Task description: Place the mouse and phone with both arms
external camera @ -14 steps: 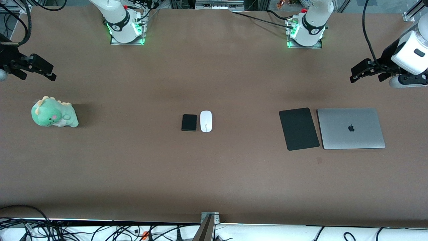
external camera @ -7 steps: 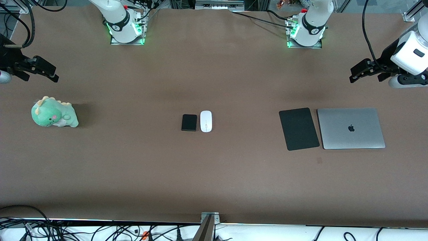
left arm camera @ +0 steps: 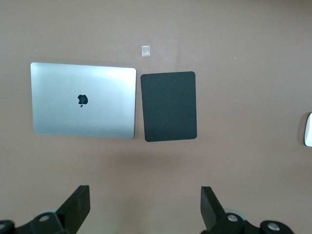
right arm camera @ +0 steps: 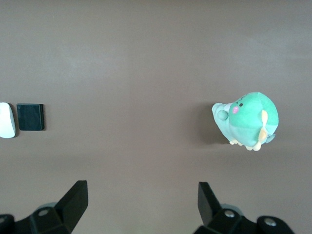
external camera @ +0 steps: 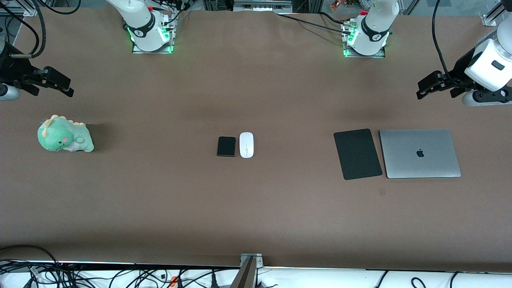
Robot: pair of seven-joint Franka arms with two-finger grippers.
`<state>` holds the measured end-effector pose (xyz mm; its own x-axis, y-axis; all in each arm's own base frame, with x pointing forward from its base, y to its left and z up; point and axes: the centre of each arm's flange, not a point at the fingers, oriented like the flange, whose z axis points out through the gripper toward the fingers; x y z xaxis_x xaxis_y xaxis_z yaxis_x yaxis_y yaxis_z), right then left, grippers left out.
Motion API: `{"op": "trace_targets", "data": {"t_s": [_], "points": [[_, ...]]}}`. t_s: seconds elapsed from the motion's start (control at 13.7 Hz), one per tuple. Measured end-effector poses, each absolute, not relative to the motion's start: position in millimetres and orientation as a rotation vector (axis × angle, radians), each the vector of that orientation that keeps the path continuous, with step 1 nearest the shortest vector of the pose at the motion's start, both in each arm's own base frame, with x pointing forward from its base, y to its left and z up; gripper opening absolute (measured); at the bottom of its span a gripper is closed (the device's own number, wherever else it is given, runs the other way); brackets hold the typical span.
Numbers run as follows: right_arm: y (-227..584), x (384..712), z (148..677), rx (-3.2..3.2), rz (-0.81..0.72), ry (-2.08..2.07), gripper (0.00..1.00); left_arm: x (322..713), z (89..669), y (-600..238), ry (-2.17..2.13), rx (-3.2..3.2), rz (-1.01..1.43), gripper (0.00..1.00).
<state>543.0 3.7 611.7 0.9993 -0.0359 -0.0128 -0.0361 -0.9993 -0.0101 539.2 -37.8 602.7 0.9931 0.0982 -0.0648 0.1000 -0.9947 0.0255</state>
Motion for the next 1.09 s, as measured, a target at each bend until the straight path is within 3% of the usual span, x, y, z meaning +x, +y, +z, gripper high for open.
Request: {"op": "trace_targets", "data": {"t_s": [0.73, 1.09], "points": [[3.9, 542.7, 609.9, -3.131, 0.036, 0.057, 1.00, 544.7, 586.0, -62.2, 0.078, 3.099, -0.140, 1.00], [10.6, 545.6, 597.4, -3.131, 0.076, 0.039, 1.00, 564.7, 524.8, -146.0, 0.110, 3.024, -0.217, 1.00]]}}
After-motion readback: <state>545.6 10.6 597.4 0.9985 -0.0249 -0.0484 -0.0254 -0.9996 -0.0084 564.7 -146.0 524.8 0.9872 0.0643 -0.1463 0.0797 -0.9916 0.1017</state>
